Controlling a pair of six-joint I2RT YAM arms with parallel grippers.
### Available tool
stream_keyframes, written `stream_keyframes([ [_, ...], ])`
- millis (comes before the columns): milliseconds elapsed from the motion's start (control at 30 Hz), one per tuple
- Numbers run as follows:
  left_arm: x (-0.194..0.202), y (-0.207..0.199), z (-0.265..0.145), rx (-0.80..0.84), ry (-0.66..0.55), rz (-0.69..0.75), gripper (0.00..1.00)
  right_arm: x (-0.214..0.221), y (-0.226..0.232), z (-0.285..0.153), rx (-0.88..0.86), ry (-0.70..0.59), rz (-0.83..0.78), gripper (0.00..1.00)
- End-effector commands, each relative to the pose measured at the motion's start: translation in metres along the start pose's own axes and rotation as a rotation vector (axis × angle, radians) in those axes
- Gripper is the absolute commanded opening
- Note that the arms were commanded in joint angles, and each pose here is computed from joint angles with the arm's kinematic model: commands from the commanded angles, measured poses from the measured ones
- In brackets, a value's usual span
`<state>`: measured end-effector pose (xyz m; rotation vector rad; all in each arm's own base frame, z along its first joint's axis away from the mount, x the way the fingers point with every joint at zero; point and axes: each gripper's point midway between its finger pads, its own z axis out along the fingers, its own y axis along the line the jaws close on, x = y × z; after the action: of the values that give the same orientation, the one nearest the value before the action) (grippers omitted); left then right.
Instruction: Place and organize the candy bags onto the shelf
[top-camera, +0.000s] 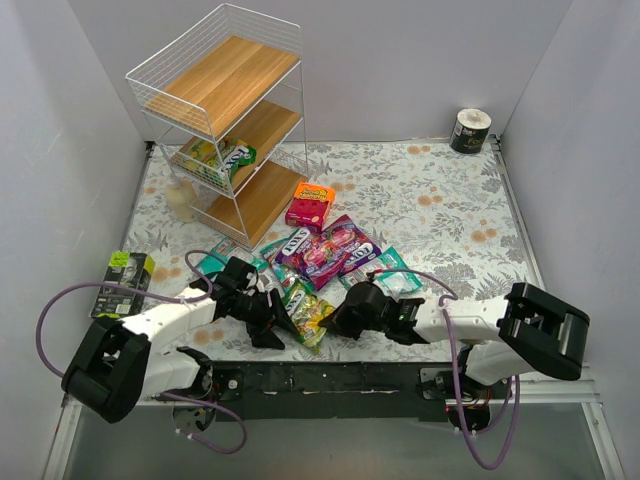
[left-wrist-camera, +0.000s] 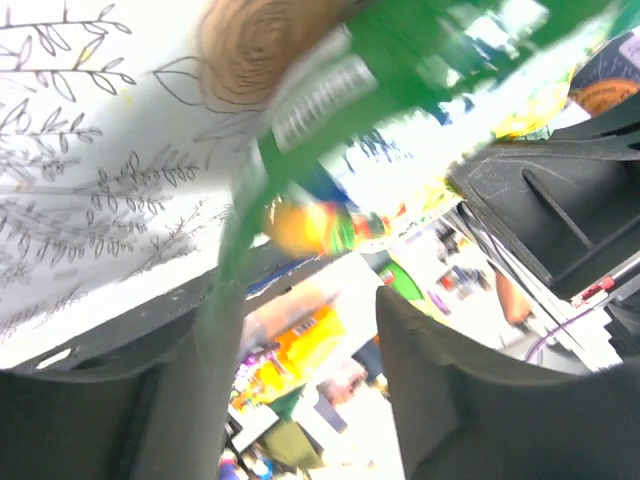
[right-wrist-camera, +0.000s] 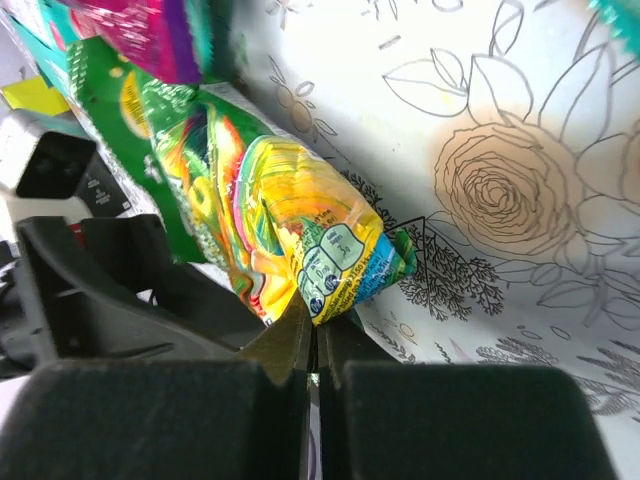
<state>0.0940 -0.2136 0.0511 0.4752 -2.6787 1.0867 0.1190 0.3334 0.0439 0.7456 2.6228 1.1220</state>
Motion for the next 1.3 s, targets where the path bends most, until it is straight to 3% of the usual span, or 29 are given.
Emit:
stream_keyframes([
  [0,-0.013,-0.015,-0.021,-0.045,-0.128,0.067,0.59,-0.02,0.013,-0.014,-0.018,-0.114,-0.066,0.01],
  [133,-0.026,-0.027,-0.042,-0.086,-0.251,0.103,0.64,-0.026,0.029,-0.029,-0.071,-0.15,-0.102,0.01],
  [400,-0.053,-0.047,-0.088,-0.183,-0.484,0.124,0.7,-0.053,0.101,-0.1,-0.208,-0.309,-0.214,0.01],
  [833,-0.049,-0.019,-0.074,-0.221,-0.466,0.036,0.71,-0.102,0.207,-0.203,-0.386,-0.527,-0.338,0.01],
  [1267,-0.054,0.005,-0.058,-0.241,-0.472,-0.024,0.71,-0.143,0.272,-0.233,-0.491,-0.552,-0.436,0.01],
])
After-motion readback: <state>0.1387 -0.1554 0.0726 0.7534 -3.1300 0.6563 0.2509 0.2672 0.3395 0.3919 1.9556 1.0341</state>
